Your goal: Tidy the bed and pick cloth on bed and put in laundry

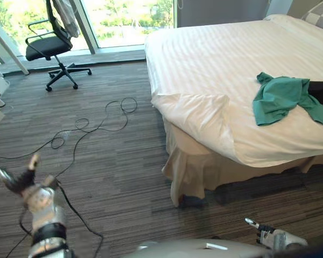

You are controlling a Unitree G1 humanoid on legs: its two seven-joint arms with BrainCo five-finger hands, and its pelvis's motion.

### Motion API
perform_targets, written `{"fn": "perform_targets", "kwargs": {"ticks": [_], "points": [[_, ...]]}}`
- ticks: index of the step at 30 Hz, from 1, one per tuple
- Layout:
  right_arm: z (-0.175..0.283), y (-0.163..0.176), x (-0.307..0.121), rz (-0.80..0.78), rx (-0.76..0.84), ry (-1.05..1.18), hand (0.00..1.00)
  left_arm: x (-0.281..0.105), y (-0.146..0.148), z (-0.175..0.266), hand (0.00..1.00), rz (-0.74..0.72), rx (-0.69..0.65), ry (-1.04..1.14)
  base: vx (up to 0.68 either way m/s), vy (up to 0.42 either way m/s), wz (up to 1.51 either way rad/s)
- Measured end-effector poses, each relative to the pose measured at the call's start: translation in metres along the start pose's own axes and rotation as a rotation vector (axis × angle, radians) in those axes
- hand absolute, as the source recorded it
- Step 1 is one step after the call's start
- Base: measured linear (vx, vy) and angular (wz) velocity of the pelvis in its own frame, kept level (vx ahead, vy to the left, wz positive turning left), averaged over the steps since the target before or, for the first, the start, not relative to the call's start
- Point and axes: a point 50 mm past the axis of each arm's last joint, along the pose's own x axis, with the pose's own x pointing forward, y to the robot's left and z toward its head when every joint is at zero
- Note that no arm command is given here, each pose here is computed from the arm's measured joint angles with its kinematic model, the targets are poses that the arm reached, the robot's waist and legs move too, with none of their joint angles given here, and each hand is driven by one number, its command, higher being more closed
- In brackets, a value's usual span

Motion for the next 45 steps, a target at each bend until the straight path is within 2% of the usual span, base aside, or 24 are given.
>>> {"fn": "perform_targets", "kwargs": {"ticks": [3,6,10,16,19,22,24,27,30,33,36,39,41,45], "points": [[-0.007,-0.005,0.000,-0.012,0.034,0.010,0.00,0.019,-0.034,0.065,0.00,-0.202,0.086,-0.292,-0.03,-0.016,-0.15],[-0.019,-0.009,0.000,-0.042,0.075,0.034,0.00,0.011,-0.069,0.104,0.00,-0.371,0.176,-0.504,-0.03,-0.007,-0.26],[-0.032,-0.004,0.002,-0.066,0.095,0.061,0.00,-0.006,-0.101,0.118,0.00,-0.519,0.288,-0.644,-0.03,-0.022,-0.33],[-0.054,0.000,0.003,-0.086,0.136,0.110,0.00,-0.041,-0.157,0.127,0.00,-0.754,0.527,-0.868,-0.02,-0.028,-0.30],[-0.059,-0.002,0.003,-0.100,0.137,0.121,0.00,-0.052,-0.172,0.125,0.00,-0.809,0.639,-0.928,-0.02,-0.024,-0.30],[-0.066,-0.005,0.002,-0.109,0.135,0.120,0.00,-0.053,-0.187,0.115,0.00,-0.842,0.731,-0.888,-0.04,-0.033,-0.32],[-0.066,-0.005,0.002,-0.108,0.134,0.112,0.00,-0.050,-0.189,0.111,0.00,-0.838,0.775,-0.869,-0.05,-0.029,-0.24],[-0.062,-0.002,0.003,-0.106,0.091,0.073,0.00,-0.045,-0.190,0.097,0.00,-0.816,0.919,-0.817,-0.11,-0.038,-0.28],[-0.050,0.003,0.003,-0.110,0.086,0.008,0.00,-0.040,-0.196,0.093,0.00,-0.747,0.940,-0.744,-0.10,-0.039,-0.37],[-0.018,0.018,0.003,-0.078,0.081,-0.103,0.00,-0.027,-0.204,0.111,0.00,-0.614,0.950,-0.718,-0.14,-0.052,-0.19],[0.007,0.036,-0.001,-0.033,0.077,-0.217,0.00,-0.018,-0.210,0.132,0.00,-0.455,0.870,-0.691,-0.01,-0.076,-0.29],[0.015,0.058,-0.004,0.034,0.053,-0.274,0.00,-0.023,-0.213,0.140,0.00,-0.407,0.798,-0.684,0.10,-0.114,-0.29],[0.023,0.078,-0.008,0.094,0.022,-0.323,0.00,-0.033,-0.220,0.152,0.00,-0.396,0.701,-0.696,0.03,-0.115,-0.33],[0.049,0.086,-0.020,0.130,0.081,-0.451,0.00,-0.043,-0.229,0.176,0.00,-0.323,0.574,-0.705,0.02,0.050,-0.21]]}}
